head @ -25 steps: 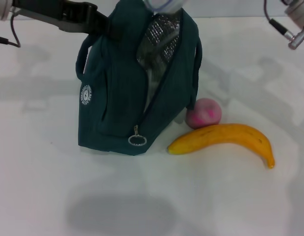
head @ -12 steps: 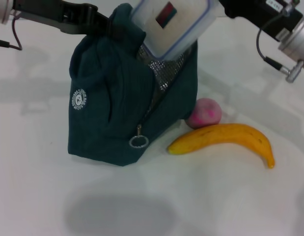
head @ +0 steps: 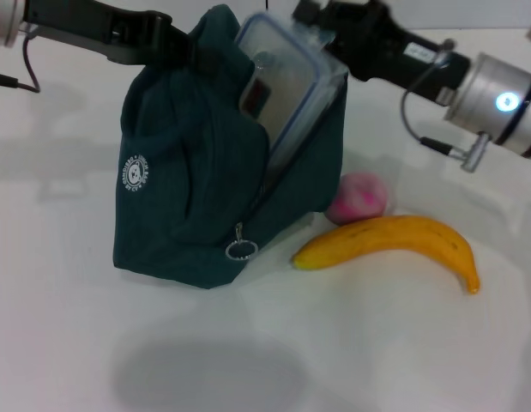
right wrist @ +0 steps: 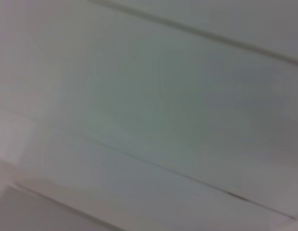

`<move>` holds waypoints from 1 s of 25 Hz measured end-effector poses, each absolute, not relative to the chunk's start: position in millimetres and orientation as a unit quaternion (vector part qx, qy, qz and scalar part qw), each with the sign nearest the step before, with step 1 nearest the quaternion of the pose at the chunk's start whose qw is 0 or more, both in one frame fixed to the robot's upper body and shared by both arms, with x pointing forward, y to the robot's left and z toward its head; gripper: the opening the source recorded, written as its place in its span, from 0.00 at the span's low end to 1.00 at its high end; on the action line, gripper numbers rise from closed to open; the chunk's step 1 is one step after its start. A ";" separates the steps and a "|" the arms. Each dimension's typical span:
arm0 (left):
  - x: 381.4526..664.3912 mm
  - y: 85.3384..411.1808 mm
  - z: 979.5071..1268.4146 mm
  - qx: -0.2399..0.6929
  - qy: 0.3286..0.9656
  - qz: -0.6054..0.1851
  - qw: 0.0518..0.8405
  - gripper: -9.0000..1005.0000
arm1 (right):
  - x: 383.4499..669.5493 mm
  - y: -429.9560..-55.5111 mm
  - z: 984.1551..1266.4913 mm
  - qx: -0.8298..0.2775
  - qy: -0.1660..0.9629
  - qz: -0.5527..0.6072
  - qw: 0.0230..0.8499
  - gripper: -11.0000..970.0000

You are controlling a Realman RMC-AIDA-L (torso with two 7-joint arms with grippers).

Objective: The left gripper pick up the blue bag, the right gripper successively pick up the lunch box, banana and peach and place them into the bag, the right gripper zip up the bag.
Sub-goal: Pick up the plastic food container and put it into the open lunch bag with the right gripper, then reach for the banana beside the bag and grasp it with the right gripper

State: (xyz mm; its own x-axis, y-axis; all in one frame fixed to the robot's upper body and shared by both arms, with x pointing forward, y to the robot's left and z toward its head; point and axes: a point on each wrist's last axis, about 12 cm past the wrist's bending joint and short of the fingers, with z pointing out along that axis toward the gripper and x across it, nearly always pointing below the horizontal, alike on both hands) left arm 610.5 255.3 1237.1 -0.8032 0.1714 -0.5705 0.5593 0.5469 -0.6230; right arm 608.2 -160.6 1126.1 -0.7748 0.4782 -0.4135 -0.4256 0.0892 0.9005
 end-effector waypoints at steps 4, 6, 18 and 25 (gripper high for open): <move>610.2 254.6 1235.5 0.216 0.848 -0.428 0.226 0.04 | 610.8 -142.8 1122.2 0.010 0.690 0.650 0.317 0.18; 610.0 254.4 1234.9 0.217 0.848 -0.429 0.225 0.04 | 610.7 -138.5 1121.7 0.003 0.697 0.644 0.316 0.18; 605.3 266.5 1231.3 0.203 0.847 -0.435 0.230 0.04 | 597.5 -158.6 1122.5 -0.022 0.665 0.653 0.363 0.32; 603.1 271.7 1228.7 0.199 0.848 -0.433 0.232 0.04 | 596.9 -214.2 1139.7 -0.084 0.634 0.627 0.444 0.61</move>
State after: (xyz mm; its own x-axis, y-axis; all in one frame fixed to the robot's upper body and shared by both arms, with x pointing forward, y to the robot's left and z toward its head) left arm 603.1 271.7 1228.7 -0.8133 0.1361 -0.5658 0.5382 0.5455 -0.6425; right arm 596.9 -214.2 1139.7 -0.5912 0.4504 -0.6690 -0.6636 0.1998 0.7209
